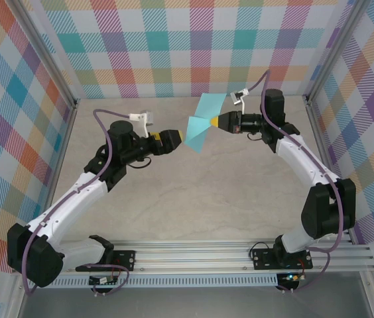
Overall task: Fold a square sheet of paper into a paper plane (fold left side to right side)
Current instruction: Turn over the paper at the center of the table.
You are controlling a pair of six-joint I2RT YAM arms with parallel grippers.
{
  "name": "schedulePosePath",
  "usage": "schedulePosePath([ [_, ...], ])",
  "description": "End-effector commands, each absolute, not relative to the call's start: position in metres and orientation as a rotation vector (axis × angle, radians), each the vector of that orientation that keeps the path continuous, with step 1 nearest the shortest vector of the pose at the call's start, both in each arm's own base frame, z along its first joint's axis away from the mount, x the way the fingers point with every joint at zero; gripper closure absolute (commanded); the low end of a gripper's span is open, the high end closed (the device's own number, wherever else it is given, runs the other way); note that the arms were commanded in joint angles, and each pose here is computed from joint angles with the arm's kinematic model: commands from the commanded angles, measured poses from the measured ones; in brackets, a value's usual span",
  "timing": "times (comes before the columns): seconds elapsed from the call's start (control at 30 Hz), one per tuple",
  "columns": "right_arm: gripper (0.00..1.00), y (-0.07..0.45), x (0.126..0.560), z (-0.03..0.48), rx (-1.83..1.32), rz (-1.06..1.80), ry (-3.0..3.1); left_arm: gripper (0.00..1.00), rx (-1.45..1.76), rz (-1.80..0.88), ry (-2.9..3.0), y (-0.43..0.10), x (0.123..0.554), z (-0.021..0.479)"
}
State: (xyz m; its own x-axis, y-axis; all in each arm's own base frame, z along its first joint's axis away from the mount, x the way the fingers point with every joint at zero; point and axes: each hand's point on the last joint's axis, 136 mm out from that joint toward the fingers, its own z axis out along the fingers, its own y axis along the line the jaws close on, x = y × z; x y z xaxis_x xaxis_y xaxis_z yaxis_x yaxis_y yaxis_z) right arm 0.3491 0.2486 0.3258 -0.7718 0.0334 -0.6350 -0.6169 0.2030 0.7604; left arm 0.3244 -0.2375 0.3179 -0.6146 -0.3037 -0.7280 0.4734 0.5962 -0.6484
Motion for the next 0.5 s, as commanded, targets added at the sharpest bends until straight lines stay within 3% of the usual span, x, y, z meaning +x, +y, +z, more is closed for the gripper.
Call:
schedulePosePath([
  [0.0,1.00,0.254,0.319,0.381,-0.730,1.693,1.798,0.00,0.247,-1.307,1.786,-0.254,0.312,0.372],
  [0.33,1.00,0.268,0.279,0.427,-0.885,1.733,1.673,0.10,0.295,-1.541,1.674,-0.273,0.307,0.398],
  [0.47,1.00,0.267,0.277,0.429,-0.876,1.730,1.677,0.25,0.297,-1.625,1.605,-0.275,0.302,0.411],
])
